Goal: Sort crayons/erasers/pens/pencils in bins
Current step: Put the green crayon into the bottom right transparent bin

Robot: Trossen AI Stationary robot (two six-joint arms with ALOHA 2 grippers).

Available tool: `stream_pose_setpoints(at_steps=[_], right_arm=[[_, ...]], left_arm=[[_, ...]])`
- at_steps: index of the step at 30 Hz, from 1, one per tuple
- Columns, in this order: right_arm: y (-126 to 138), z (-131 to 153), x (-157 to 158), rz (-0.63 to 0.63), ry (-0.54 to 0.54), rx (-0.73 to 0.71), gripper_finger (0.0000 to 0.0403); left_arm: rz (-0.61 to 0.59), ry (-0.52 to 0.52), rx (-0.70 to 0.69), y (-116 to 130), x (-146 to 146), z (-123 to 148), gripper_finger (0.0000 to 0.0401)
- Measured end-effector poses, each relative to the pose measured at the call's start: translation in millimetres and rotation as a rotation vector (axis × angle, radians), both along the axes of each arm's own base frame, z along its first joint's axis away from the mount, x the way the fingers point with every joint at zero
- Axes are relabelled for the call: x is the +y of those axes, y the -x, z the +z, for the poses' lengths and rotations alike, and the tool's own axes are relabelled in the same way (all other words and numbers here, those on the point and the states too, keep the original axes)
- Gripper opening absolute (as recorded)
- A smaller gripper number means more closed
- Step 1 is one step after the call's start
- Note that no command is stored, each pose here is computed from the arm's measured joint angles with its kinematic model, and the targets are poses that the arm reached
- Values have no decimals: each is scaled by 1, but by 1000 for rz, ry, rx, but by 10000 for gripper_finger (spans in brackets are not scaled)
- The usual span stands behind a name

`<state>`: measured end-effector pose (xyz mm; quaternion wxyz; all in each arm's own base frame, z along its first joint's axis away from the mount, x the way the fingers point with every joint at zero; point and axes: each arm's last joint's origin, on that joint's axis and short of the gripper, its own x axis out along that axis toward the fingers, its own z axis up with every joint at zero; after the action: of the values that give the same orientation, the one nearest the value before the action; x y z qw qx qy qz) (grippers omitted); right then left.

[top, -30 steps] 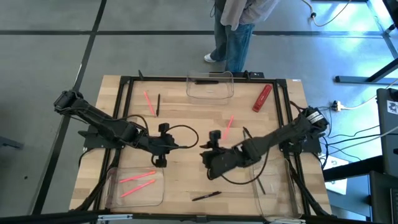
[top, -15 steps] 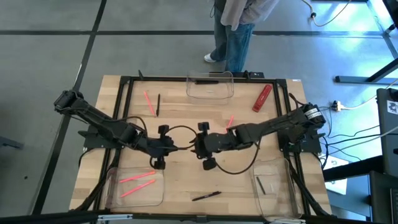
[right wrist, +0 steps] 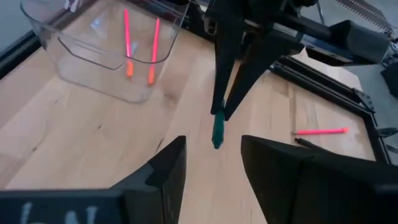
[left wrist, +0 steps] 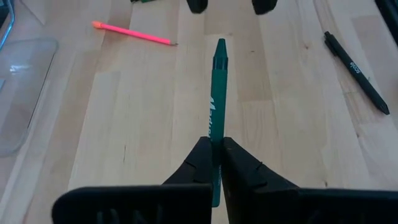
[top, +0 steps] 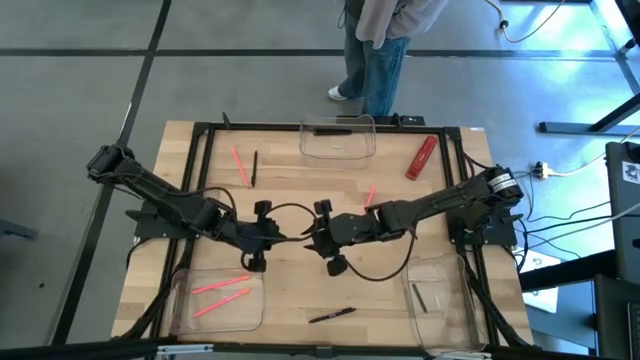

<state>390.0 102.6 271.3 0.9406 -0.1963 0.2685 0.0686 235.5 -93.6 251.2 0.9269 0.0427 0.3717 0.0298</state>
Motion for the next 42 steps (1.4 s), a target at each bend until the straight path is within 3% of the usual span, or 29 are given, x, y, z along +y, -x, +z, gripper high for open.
stream_pose_setpoints(at_steps=[32,42], right_arm=[[-24,-28,-16,28,30,-32,155],[-24,-28,-17,27,30,-31,104]], left_arm=[[5,2,-7,-1,1,1,2],[5,1,-6,-1,1,1,2]])
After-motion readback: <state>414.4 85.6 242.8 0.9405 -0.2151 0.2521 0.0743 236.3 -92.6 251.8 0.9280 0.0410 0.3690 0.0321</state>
